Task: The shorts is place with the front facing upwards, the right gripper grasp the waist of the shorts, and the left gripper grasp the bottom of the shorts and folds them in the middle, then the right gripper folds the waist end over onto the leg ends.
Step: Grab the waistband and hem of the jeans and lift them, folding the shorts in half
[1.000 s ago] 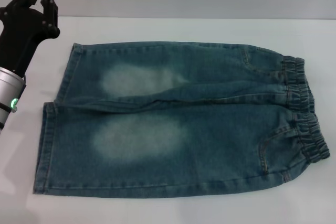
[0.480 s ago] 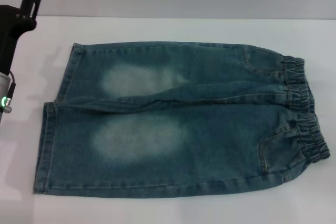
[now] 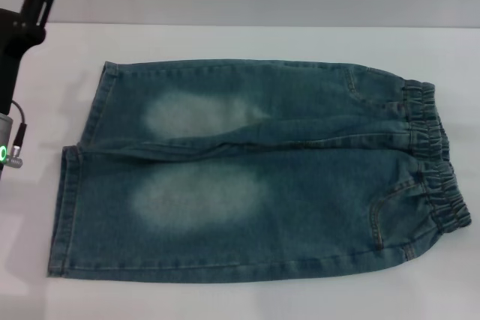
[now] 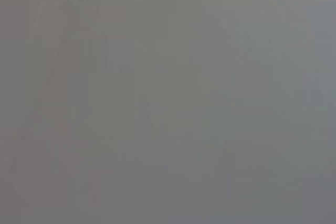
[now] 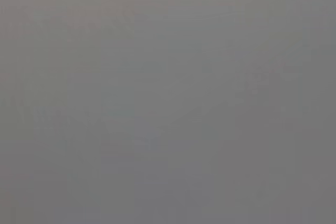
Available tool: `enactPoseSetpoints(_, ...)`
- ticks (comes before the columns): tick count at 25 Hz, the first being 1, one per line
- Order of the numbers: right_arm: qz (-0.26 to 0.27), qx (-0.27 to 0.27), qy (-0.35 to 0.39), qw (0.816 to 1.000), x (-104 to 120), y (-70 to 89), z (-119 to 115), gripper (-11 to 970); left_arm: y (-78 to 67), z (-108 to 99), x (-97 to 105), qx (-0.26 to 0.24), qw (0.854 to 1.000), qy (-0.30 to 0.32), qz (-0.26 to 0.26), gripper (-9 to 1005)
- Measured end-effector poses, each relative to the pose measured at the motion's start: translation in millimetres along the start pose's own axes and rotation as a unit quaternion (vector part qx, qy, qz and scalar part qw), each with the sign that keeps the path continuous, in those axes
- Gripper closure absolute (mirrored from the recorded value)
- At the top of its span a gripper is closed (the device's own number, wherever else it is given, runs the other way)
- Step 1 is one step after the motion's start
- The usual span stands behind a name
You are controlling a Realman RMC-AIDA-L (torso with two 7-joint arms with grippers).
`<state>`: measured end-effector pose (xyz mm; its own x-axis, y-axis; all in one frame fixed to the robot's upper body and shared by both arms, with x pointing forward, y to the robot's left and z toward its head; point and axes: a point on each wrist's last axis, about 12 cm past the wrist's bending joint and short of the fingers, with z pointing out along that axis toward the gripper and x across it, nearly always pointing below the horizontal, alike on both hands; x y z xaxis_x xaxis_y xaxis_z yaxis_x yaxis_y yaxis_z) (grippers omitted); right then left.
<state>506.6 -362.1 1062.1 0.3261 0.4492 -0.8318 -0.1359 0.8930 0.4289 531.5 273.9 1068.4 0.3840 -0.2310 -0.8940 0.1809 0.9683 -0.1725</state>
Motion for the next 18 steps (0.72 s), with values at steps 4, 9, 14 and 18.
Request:
enactPoseSetpoints(4,-0.003,0.004,0.002,1.000,-2.0,-3.6,-1.9,441,12.3,6.5,1.9,0.062,0.990,0.057,-0.114,183)
enactPoseSetpoints(9,-0.010,0.015,0.011,1.000,-3.3,-9.5,-6.0,441,37.0,14.4,-3.4,0.120,0.958,0.149,-0.216,183)
enactPoseSetpoints(14,-0.014,0.032,0.024,0.999,-1.6,-14.9,-5.4,441,57.9,27.2,-18.3,0.167,0.919,0.237,-0.267,183)
enactPoseSetpoints(18,-0.013,0.044,0.037,0.998,1.7,-17.4,-3.1,441,70.2,40.1,-38.5,0.213,0.864,0.334,-0.311,183)
